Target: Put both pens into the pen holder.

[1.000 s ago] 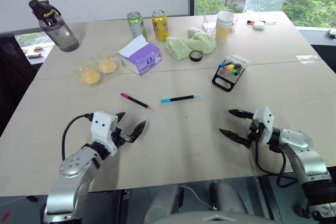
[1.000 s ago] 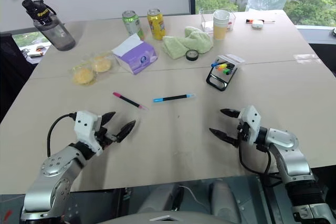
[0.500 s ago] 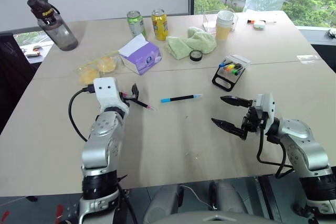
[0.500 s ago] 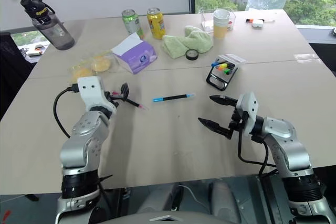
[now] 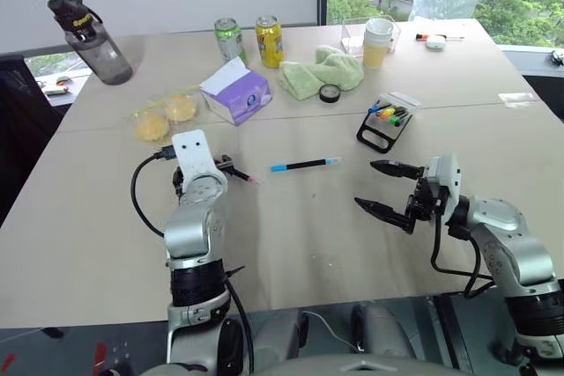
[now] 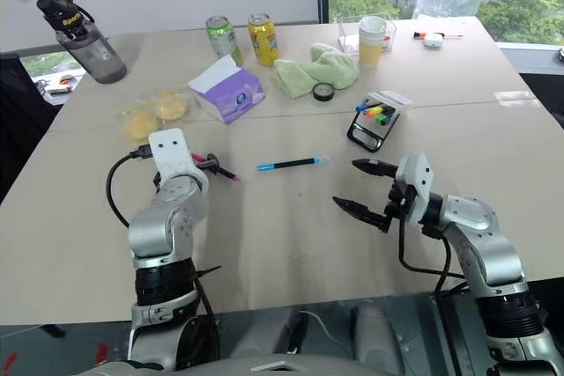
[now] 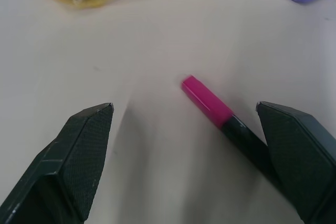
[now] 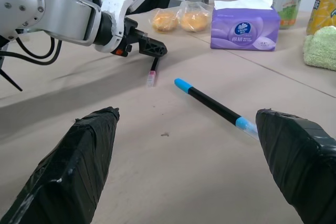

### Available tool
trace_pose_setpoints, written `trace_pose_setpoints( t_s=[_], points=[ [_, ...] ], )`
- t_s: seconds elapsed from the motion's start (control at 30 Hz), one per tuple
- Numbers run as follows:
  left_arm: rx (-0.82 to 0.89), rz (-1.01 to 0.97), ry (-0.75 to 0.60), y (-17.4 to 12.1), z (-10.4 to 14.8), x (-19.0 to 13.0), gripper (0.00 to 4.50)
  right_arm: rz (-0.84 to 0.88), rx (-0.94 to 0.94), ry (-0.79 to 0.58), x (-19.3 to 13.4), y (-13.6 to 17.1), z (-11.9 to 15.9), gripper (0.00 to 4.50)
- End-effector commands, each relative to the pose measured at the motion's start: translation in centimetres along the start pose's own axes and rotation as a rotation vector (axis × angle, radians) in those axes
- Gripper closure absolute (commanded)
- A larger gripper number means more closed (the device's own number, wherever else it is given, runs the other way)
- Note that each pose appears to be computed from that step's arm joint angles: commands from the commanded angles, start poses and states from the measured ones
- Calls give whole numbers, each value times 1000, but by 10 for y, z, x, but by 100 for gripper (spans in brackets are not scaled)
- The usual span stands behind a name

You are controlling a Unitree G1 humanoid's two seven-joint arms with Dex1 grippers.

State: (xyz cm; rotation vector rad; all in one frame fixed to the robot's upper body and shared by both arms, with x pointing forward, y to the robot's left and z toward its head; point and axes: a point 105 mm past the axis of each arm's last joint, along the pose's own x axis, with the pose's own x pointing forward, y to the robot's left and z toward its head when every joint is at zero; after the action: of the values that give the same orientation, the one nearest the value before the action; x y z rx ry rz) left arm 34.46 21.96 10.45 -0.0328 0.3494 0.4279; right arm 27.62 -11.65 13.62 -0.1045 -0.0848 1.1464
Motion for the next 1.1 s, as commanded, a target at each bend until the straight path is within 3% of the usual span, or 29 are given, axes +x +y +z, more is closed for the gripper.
trace_pose_setpoints(
  t_s=[0.03, 0.13, 0.23, 0.47, 0.53, 0.67, 0.8, 1.0, 1.1],
  points=[
    [-42, 26, 132, 1, -26, -2, 0, 11, -40, -26, 4, 0, 11, 5],
    [-141, 27, 214, -5, -39, -3, 0, 12, -43, -27, 5, 0, 12, 5],
    [-184, 57, 278, -5, -50, -2, 74, 14, -45, -25, 5, 0, 12, 0],
    [-176, 109, 313, -4, -55, 3, 400, 13, -50, -22, 6, 0, 13, 0],
    [-172, 113, 310, -3, -55, 2, 441, 13, -50, -19, 5, 0, 12, 0],
    [-180, 107, 289, -2, -55, 2, 441, 12, -52, -15, 5, 0, 12, 0],
    [-230, -52, 117, -17, -26, 1, 441, 10, -46, -15, 7, -1, 11, 0],
    [-356, -610, -247, -67, 41, -38, 441, -20, 0, -76, 22, -4, 22, 0],
    [-395, -961, -413, -93, 77, -86, 441, -7, 60, -116, 34, -3, 37, 0]
  ],
)
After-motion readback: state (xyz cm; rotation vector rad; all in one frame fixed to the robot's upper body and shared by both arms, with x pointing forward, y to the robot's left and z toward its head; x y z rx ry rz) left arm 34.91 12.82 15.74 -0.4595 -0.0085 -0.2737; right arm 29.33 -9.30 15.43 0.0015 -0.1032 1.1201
